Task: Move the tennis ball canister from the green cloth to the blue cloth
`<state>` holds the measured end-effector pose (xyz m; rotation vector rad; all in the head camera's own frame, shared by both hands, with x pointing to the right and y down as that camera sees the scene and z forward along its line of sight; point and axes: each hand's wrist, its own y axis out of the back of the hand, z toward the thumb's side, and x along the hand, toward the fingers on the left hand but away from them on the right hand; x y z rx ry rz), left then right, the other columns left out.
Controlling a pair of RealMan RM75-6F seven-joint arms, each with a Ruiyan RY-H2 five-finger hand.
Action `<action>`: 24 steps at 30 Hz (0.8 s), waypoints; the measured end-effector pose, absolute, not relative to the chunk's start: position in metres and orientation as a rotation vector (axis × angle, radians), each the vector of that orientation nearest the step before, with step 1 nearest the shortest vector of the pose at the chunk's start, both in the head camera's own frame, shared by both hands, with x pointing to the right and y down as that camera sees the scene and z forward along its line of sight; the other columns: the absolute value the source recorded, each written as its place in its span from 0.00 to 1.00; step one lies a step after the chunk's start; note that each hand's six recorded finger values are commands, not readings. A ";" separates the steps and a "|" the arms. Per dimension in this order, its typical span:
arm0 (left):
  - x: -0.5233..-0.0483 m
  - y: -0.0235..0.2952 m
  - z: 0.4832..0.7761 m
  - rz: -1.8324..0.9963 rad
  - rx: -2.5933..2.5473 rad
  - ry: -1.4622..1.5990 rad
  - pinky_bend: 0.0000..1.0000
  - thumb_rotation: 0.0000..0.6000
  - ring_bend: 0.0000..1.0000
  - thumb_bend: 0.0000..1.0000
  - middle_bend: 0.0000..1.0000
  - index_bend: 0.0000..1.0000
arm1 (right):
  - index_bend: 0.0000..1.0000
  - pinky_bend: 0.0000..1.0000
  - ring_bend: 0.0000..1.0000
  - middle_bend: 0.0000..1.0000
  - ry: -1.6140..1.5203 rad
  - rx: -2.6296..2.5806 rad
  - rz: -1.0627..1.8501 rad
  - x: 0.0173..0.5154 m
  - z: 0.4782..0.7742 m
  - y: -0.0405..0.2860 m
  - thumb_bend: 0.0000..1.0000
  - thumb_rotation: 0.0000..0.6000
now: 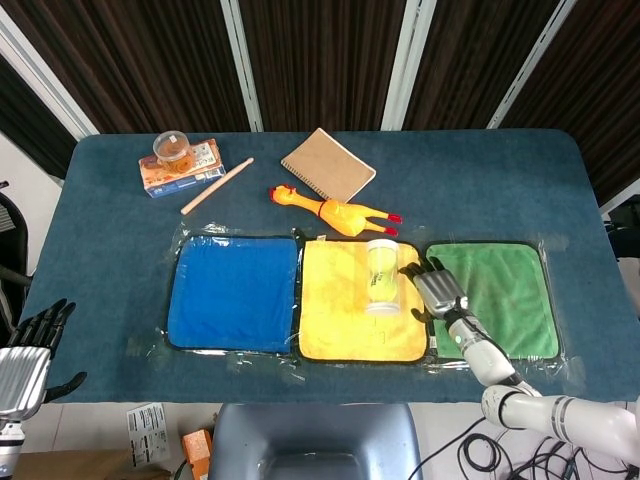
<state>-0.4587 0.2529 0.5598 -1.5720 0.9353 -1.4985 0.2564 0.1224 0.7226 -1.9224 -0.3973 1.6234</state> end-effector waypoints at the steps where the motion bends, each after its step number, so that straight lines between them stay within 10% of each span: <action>1: -0.459 0.253 0.560 -1.499 -1.573 0.934 0.18 1.00 0.11 0.09 0.07 0.00 | 0.17 0.04 0.00 0.13 -0.395 -1.923 1.621 0.254 0.723 0.122 0.28 1.00; 24: -0.464 0.255 0.554 -1.489 -1.596 0.950 0.18 1.00 0.11 0.09 0.07 0.00 | 0.18 0.04 0.02 0.13 -0.335 -1.902 1.527 0.165 0.735 0.108 0.28 1.00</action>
